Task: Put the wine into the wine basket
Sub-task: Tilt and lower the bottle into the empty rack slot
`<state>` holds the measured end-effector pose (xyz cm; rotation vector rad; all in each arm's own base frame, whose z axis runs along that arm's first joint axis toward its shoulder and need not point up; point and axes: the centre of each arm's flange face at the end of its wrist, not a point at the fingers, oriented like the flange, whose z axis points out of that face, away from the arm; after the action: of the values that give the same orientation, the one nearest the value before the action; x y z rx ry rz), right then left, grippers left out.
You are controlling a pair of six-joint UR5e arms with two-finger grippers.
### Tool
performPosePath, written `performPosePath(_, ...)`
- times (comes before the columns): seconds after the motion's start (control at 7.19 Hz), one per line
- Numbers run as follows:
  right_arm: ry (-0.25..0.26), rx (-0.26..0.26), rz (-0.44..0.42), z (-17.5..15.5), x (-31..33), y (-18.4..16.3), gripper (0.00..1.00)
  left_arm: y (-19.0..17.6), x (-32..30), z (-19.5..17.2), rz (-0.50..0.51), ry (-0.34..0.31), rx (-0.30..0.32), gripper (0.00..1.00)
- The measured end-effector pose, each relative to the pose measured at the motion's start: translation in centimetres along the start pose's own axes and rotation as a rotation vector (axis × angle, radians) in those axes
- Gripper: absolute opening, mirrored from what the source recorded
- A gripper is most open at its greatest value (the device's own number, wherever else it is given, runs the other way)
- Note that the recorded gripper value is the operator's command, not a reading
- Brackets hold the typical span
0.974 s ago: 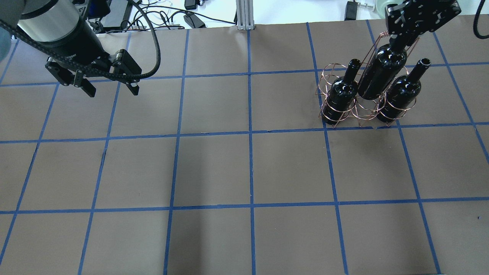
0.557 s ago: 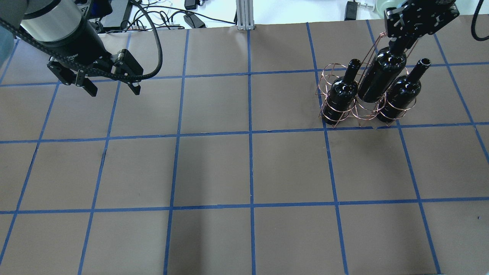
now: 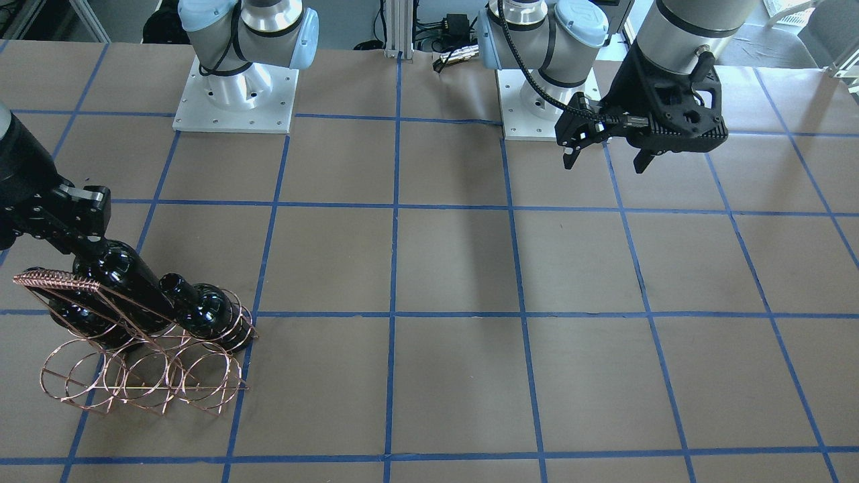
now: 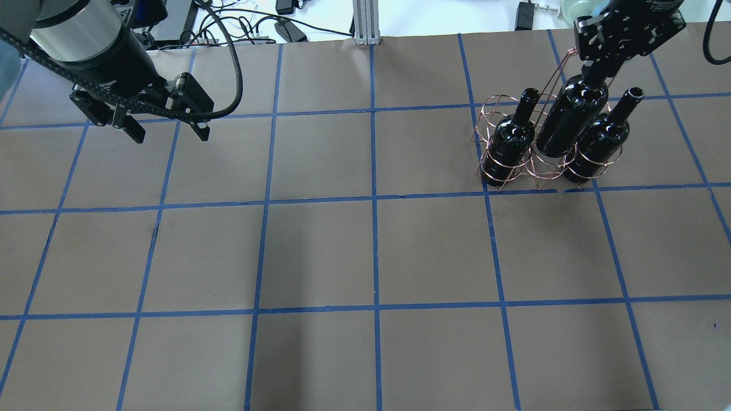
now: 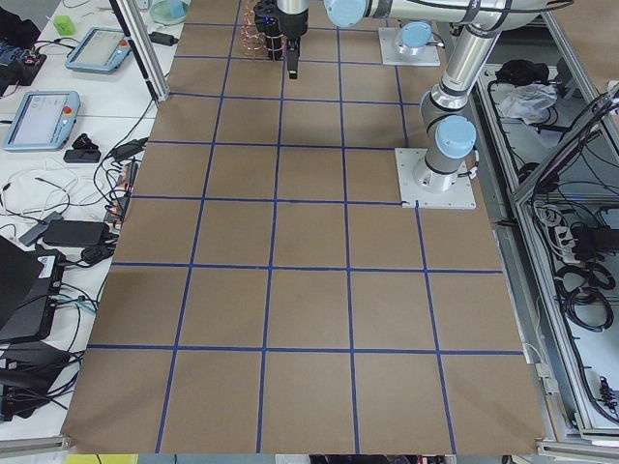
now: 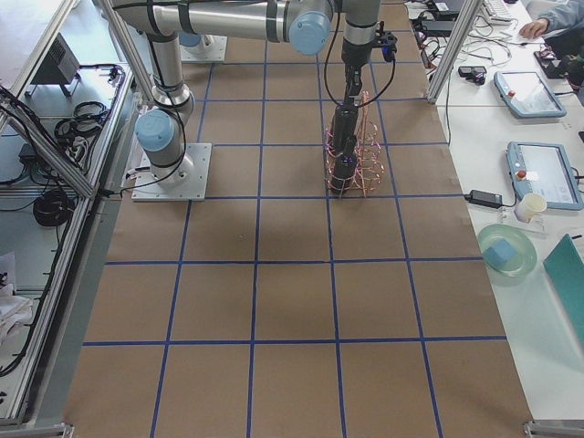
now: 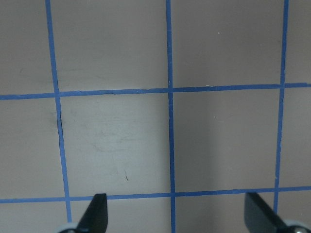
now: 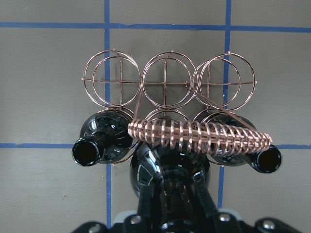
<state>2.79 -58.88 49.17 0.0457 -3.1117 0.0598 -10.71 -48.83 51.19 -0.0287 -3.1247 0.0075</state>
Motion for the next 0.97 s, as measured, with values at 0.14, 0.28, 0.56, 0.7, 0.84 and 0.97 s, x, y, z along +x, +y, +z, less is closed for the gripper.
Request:
performPosePath(0.14,-0.001,-0.002,-0.004,0.17,0.01,-0.08,0.0,0.0,-0.12,-0.03,-0.002,0.0,0.0,1.0)
performPosePath(0.28,-0.001,-0.004,-0.005,0.25,0.01,-0.09,0.0,0.0,-0.17,-0.06,-0.002,0.0,0.001,1.0)
performPosePath(0.56,0.0,-0.008,-0.007,0.22,0.1,0.02,0.0,0.06,-0.19,-0.16,-0.002,-0.001,0.004,1.0)
performPosePath(0.7,0.0,-0.008,-0.008,0.18,0.14,0.05,0.0,0.06,-0.19,-0.17,-0.002,-0.001,0.004,1.0)
performPosePath(0.84,-0.001,-0.01,-0.01,0.29,0.16,0.01,0.0,0.07,-0.19,-0.16,-0.002,-0.001,0.004,1.0)
performPosePath(0.97,-0.003,-0.01,-0.011,0.41,0.18,-0.05,0.0,0.07,-0.21,-0.15,-0.003,0.0,0.003,1.0)
